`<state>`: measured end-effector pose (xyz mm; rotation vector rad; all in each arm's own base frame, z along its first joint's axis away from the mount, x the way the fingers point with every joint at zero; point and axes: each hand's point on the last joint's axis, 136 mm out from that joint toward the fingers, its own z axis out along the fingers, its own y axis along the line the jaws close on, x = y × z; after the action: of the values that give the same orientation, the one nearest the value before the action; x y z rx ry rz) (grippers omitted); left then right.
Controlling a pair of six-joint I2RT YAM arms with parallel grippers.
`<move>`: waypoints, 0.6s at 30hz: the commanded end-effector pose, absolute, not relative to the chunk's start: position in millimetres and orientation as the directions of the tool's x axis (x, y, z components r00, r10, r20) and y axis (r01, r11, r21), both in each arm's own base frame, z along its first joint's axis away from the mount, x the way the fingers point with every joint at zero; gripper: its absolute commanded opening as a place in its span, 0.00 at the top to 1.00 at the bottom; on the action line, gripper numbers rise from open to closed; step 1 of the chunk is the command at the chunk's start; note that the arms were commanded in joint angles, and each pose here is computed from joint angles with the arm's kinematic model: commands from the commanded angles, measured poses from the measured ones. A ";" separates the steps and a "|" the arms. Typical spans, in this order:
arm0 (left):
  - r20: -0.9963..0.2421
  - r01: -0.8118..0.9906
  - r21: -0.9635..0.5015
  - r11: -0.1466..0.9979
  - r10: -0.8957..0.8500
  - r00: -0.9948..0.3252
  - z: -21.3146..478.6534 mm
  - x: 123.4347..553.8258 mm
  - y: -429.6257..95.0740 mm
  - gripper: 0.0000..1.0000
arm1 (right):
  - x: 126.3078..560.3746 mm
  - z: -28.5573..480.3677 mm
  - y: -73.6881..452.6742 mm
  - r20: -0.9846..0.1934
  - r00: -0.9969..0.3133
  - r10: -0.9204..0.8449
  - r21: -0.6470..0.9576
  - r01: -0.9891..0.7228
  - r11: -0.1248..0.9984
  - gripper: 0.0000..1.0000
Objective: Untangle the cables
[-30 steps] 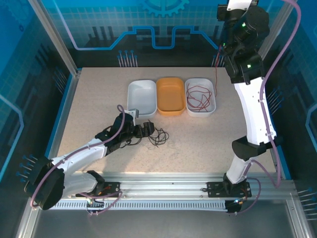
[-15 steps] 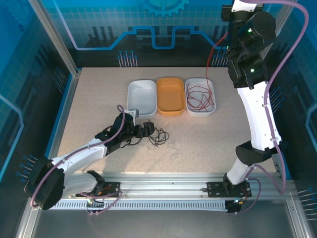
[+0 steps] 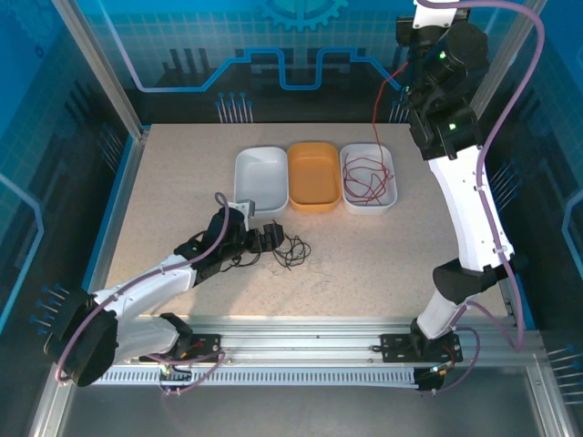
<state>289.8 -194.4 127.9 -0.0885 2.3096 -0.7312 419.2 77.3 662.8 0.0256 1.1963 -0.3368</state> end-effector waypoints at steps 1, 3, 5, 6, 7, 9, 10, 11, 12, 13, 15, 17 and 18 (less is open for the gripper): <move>-0.610 0.140 -0.544 0.827 -0.276 -0.743 131.6 287.9 -193.1 0.01 | 425.2 658.7 80.0 -0.915 0.323 -0.241 -0.146 0.292 0.945 1.00; -0.612 0.140 -0.543 0.828 -0.276 -0.741 131.8 287.2 -192.4 0.01 | 427.2 655.5 80.4 -0.917 0.316 -0.243 -0.150 0.293 0.944 1.00; -0.611 0.138 -0.543 0.829 -0.277 -0.741 131.0 286.7 -191.8 0.01 | 429.2 651.5 80.8 -0.919 0.308 -0.246 -0.154 0.295 0.943 1.00; -0.612 0.136 -0.542 0.829 -0.279 -0.740 131.0 286.7 -191.2 0.01 | 429.9 649.6 80.6 -0.920 0.303 -0.247 -0.155 0.297 0.942 1.00; -0.612 0.137 -0.545 0.827 -0.280 -0.740 131.5 286.8 -191.7 0.01 | 431.3 646.7 80.9 -0.922 0.298 -0.249 -0.158 0.298 0.941 1.00; -0.612 0.136 -0.543 0.828 -0.280 -0.740 130.9 286.8 -191.1 0.01 | 433.9 640.9 80.9 -0.925 0.285 -0.252 -0.163 0.301 0.940 1.00; -0.611 0.137 -0.544 0.828 -0.278 -0.741 130.4 286.6 -191.6 0.01 | 435.6 637.1 80.2 -0.927 0.276 -0.254 -0.166 0.304 0.938 1.00; -0.610 0.137 -0.546 0.827 -0.280 -0.741 130.8 286.8 -191.8 0.01 | 436.9 632.9 81.0 -0.929 0.268 -0.254 -0.169 0.303 0.938 1.00; -0.610 0.138 -0.547 0.826 -0.280 -0.741 131.0 286.6 -192.2 0.01 | 437.6 629.5 81.0 -0.931 0.262 -0.254 -0.171 0.302 0.938 1.00; -0.611 0.139 -0.548 0.825 -0.281 -0.740 131.8 287.0 -192.2 0.01 | 439.4 624.4 81.6 -0.934 0.255 -0.252 -0.172 0.299 0.939 1.00; -0.612 0.142 -0.547 0.825 -0.279 -0.740 132.3 287.1 -192.7 0.01 | 441.8 616.5 82.5 -0.938 0.243 -0.248 -0.173 0.292 0.940 1.00; -0.614 0.145 -0.548 0.824 -0.278 -0.739 133.5 287.4 -193.5 0.01 | 445.0 609.4 83.9 -0.943 0.228 -0.244 -0.174 0.286 0.942 1.00; -0.614 0.147 -0.548 0.824 -0.277 -0.739 134.1 287.7 -193.6 0.01 | 446.3 606.5 84.7 -0.945 0.221 -0.243 -0.176 0.284 0.943 1.00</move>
<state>286.8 -192.5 126.5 -0.0886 2.3088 -0.7313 464.3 90.5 586.5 -0.0250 1.3532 -0.4015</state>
